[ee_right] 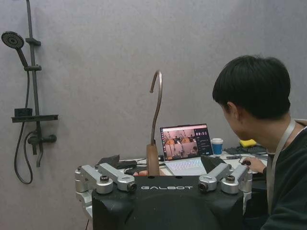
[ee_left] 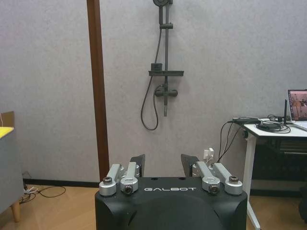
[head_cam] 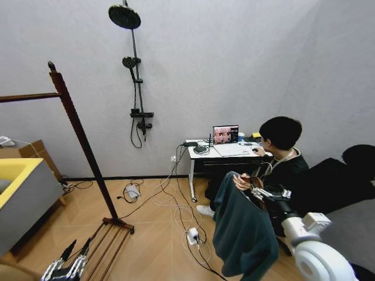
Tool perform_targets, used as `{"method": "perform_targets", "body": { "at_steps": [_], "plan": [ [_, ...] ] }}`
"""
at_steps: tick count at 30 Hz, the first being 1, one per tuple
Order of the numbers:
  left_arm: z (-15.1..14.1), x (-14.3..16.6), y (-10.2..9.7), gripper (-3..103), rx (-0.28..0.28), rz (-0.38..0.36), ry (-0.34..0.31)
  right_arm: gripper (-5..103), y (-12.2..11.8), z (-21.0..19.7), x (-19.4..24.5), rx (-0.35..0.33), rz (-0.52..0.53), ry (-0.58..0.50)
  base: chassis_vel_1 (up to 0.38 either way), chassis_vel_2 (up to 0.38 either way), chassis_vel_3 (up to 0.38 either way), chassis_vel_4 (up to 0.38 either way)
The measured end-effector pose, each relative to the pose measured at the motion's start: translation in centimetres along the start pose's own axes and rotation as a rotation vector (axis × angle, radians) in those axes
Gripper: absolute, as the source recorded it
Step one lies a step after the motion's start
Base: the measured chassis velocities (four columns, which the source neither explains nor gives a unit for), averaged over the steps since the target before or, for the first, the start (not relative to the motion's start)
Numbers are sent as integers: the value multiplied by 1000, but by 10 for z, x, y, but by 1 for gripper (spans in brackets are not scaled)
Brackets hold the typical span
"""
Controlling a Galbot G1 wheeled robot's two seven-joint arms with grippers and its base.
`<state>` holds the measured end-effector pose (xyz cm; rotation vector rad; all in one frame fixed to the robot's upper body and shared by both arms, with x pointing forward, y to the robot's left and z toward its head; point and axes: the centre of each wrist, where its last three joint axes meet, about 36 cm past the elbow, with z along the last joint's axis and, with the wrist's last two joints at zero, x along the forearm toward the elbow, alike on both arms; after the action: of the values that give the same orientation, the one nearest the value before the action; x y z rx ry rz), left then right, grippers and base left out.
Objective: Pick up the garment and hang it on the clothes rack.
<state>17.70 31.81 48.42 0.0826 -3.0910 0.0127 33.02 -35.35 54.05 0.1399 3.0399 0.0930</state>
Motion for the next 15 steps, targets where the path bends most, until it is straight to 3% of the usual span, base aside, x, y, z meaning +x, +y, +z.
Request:
{"method": "perform_targets", "body": {
  "at_steps": [1,2,4,5,8,9,11,12,13,14,15],
  "plan": [
    [0,0,0,46,0,0,0,93,-1,1,0,-1,-2,9,0,0,0,0],
    [0,0,0,46,0,0,0,82,-2,2,-1,0,-1,14,0,0,0,0],
    [0,0,0,46,0,0,0,82,-2,3,-2,0,0,17,0,0,0,0],
    [0,0,0,46,0,0,0,71,-3,4,-2,1,2,20,0,0,0,0],
    [0,0,0,46,0,0,0,71,-3,4,-3,2,1,21,0,0,0,0],
    [0,0,0,46,0,0,0,60,-3,4,-3,2,1,21,0,0,0,0],
    [0,0,0,46,0,0,0,60,-3,4,-3,3,0,21,0,0,0,0],
    [0,0,0,46,0,0,0,49,-3,3,-4,4,-1,20,0,0,0,0],
    [0,0,0,46,0,0,0,49,-3,3,-5,5,-1,20,0,0,0,0],
    [0,0,0,46,0,0,0,38,-4,3,-6,6,1,20,0,0,0,0],
    [0,0,0,46,0,0,0,38,-4,3,-7,6,2,20,0,0,0,0]
  ]
}}
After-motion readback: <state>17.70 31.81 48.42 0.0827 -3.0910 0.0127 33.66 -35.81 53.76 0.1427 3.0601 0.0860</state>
